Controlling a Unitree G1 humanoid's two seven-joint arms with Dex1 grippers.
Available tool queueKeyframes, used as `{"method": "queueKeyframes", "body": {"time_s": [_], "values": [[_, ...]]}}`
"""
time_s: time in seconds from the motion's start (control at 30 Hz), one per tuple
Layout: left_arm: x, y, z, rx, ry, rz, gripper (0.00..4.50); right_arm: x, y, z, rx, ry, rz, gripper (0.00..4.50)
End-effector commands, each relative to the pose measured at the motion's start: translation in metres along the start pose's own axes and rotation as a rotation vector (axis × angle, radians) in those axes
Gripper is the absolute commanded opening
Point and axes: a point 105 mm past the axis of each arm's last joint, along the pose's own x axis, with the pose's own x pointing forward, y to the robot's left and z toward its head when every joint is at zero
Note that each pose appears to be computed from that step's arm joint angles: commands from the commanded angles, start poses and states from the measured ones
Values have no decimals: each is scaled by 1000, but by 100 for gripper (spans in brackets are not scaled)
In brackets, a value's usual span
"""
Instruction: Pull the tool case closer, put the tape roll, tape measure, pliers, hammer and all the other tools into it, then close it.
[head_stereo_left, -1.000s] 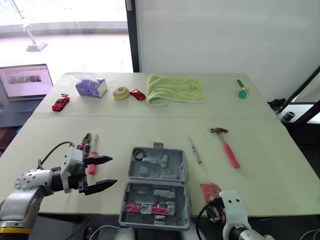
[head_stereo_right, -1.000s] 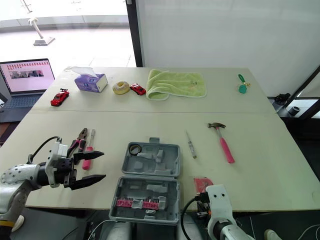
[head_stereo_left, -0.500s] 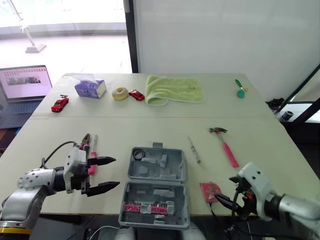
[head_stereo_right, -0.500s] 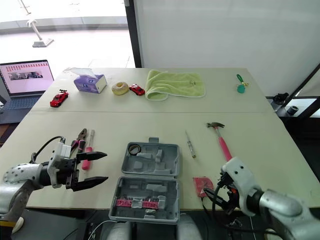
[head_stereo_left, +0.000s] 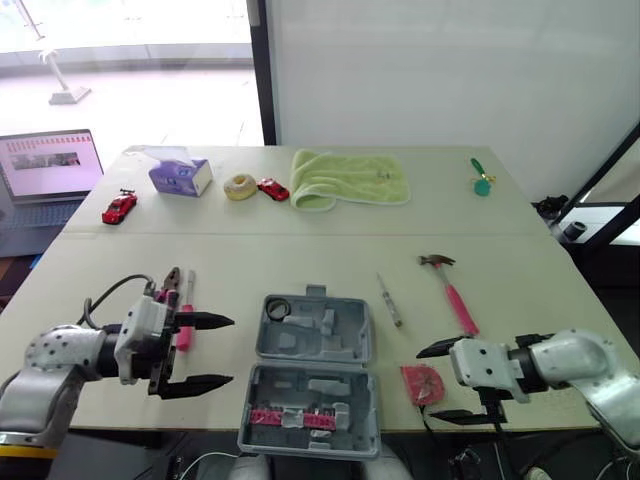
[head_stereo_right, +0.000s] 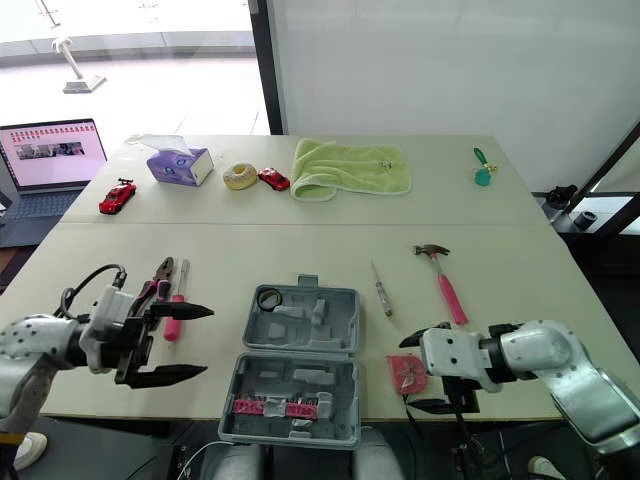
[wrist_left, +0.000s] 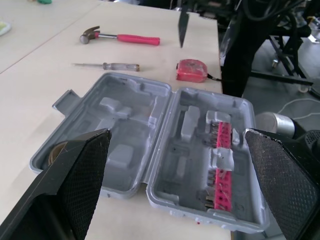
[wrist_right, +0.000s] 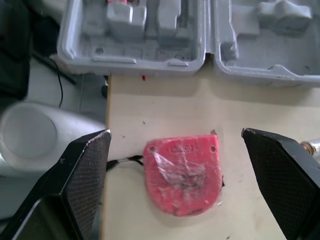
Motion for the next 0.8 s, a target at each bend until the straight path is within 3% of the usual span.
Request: {"method": "queueKeyframes", "body": {"time_s": [0.03,0.57,0.67,0.7,0.8], "values": [[-3,-1,9,101,3,-2,450,2,-3,-9,-25,23,26,443],[-10,-5,4,81,13,-53,450,21,-9,-34,9,77,56,443],[-11,-6,2,78,22,-61,450,24,-8,-35,12,74,67,354],[-11,-6,2,78,22,-60,450,24,-8,-35,10,75,72,305],[-12,-5,1,78,21,-57,450,26,-9,-33,11,68,77,285]]}}
